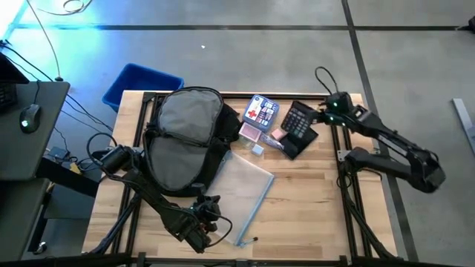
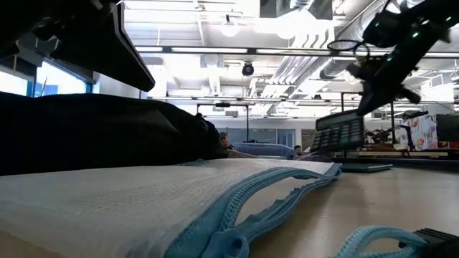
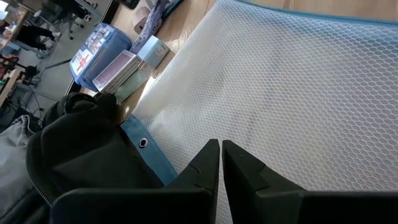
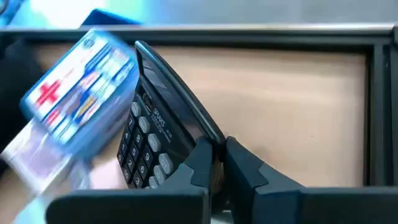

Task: Unpack backpack
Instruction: Put the black calculator into the white zip bag

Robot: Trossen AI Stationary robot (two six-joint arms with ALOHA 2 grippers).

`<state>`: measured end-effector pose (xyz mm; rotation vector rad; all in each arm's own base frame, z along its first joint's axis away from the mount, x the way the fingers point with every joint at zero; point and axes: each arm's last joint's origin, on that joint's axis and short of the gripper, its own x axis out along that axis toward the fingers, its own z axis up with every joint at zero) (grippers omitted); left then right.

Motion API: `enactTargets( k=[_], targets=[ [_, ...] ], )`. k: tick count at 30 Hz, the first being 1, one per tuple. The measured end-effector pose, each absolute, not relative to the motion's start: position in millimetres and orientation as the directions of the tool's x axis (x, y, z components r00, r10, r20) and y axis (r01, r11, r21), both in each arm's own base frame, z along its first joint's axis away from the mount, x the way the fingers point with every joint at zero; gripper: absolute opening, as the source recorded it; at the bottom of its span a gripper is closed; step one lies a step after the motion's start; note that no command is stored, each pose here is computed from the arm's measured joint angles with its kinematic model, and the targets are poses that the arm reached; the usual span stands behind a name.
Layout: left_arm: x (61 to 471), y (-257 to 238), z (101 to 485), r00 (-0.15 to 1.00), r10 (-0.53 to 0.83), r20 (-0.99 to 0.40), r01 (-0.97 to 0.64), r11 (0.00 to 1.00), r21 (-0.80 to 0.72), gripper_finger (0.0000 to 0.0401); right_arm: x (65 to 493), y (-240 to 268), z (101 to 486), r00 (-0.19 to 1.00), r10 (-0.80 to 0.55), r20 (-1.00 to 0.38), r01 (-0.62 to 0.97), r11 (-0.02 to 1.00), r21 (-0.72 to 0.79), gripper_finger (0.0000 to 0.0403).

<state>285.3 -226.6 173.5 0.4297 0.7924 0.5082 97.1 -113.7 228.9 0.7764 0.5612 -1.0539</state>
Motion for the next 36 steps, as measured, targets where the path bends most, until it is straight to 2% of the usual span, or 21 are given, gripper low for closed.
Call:
enactTargets(
  k=[8, 14, 18, 23, 27, 29, 33, 36],
  targets=[
    [286.1, -225.6, 173.5, 0.592, 0.579, -0.561, -0.269, 0.797, 0.54, 0.0, 86.4, -61.2, 224.5, 0.404, -0.325, -0.855, 0.888, 0.364, 0.281, 0.0001],
    [286.1, -225.6, 173.4, 0.591, 0.578, -0.563, -0.267, 0.799, 0.539, 0.0, 89.7, -25.0, 211.6, 0.519, -0.098, -0.849, 0.782, 0.455, 0.425, 0.0],
    [286.1, -225.7, 173.4, 0.591, 0.577, -0.564, -0.267, 0.8, 0.538, 0.0, 99.8, -2.7, 183.5, 0.616, 0.041, -0.787, 0.675, 0.487, 0.554, 0.0],
    [286.6, -226.1, 173.4, 0.594, 0.574, -0.564, -0.276, 0.804, 0.527, 0.0, 119.8, 29.6, 154.9, 0.803, 0.182, -0.567, 0.427, 0.489, 0.761, 0.0],
    [291.2, -230.5, 174.1, 0.624, 0.541, -0.564, -0.279, 0.828, 0.486, 0.0, 119.3, 52.3, 137.7, 0.857, 0.182, -0.482, 0.341, 0.501, 0.796, 0.0],
    [297.4, -236.1, 175.3, 0.656, 0.485, -0.578, -0.225, 0.857, 0.464, 0.0002, 117.1, 62.8, 135.0, 0.867, 0.168, -0.469, 0.326, 0.52, 0.789, 0.0],
    [318.8, -249.9, 182.0, 0.748, 0.255, -0.612, -0.041, 0.939, 0.342, 0.0024, 110.9, 81.3, 129.8, 0.868, 0.131, -0.479, 0.323, 0.585, 0.744, 0.0],
    [337.4, -256.0, 181.5, 0.802, 0.091, -0.59, 0.102, 0.953, 0.286, 0.0056, 109.4, 93.0, 130.6, 0.884, 0.057, -0.463, 0.332, 0.62, 0.711, 0.0]
  ],
)
